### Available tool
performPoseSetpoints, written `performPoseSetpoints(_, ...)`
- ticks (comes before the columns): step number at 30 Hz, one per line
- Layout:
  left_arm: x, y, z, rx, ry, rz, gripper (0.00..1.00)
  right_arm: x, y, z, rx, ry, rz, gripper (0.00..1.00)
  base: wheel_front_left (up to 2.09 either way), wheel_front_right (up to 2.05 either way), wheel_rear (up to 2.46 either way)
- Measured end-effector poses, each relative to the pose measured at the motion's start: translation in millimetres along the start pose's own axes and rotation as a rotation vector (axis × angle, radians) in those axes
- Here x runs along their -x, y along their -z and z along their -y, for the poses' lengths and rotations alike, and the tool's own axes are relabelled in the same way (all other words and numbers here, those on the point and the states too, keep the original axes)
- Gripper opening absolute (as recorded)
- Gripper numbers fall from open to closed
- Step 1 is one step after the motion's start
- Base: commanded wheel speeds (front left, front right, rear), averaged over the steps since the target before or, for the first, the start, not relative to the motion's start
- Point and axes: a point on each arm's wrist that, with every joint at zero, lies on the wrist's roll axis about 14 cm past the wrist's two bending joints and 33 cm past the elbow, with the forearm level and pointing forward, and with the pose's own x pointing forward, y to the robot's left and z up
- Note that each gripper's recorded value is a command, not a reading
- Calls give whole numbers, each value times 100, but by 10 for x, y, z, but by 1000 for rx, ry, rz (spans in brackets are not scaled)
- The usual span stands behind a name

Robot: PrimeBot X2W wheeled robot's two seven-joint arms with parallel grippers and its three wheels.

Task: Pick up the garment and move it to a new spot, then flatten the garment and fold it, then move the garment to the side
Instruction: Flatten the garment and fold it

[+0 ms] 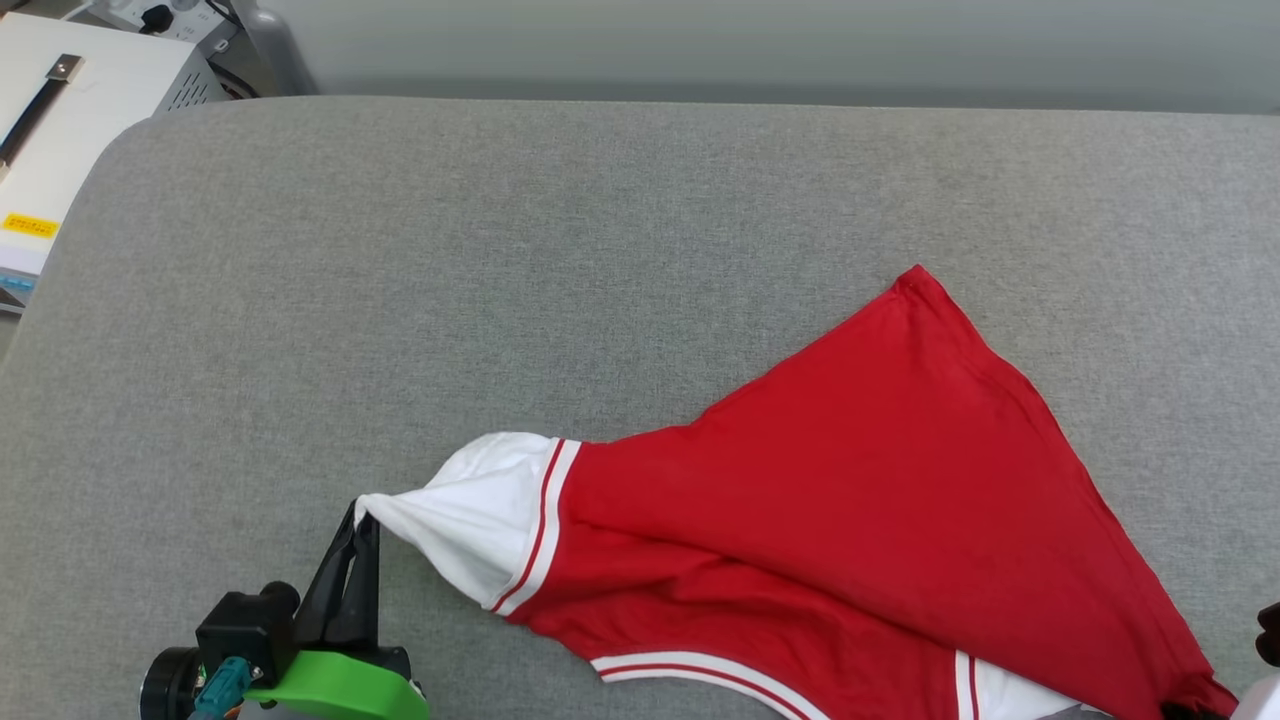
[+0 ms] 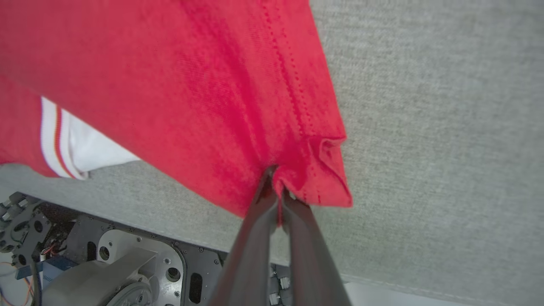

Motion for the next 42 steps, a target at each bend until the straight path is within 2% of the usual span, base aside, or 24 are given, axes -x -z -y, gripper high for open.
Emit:
performPoseSetpoints(1,0,5,0,-1,0,-2,0,-1,-16,1,-9,3,15,44,0,0,0)
performPoseSetpoints(2,-1,6,1,-1,1,-2,0,1,-33,-3,-14,4,30,100,0,0,0)
performPoseSetpoints(4,-9,1,3,-5,1,-1,0,28,-153,14,-10,16,90,100,0,0,0)
performPoseSetpoints(5,-20,-9,14,-8,6,2,0,139,-589,24,11,23,244,100,0,0,0)
performPoseSetpoints(9,-38,-24,41,-8,15,7,0,384,-1377,-107,93,-2,478,100,0,0,0)
performPoseSetpoints(12,-53,-20,59,-6,20,5,0,530,-1859,-239,175,-25,591,100,0,0,0)
performPoseSetpoints(15,-106,-38,86,-8,28,12,0,568,-2219,-386,274,-43,625,100,0,0,0)
performPoseSetpoints(19,-199,-75,117,-16,39,26,0,353,-2460,-644,401,-86,533,100,0,0,0)
performPoseSetpoints(27,-317,-96,119,-18,31,37,0,-401,-2431,-760,534,-73,138,100,0,0,0)
performPoseSetpoints(34,-398,-60,100,-15,13,31,0,-955,-2393,-796,573,-60,-39,100,0,0,0)
performPoseSetpoints(42,-439,56,60,-10,-13,-1,0,-1492,-2102,-701,598,-47,-173,100,0,0,0)
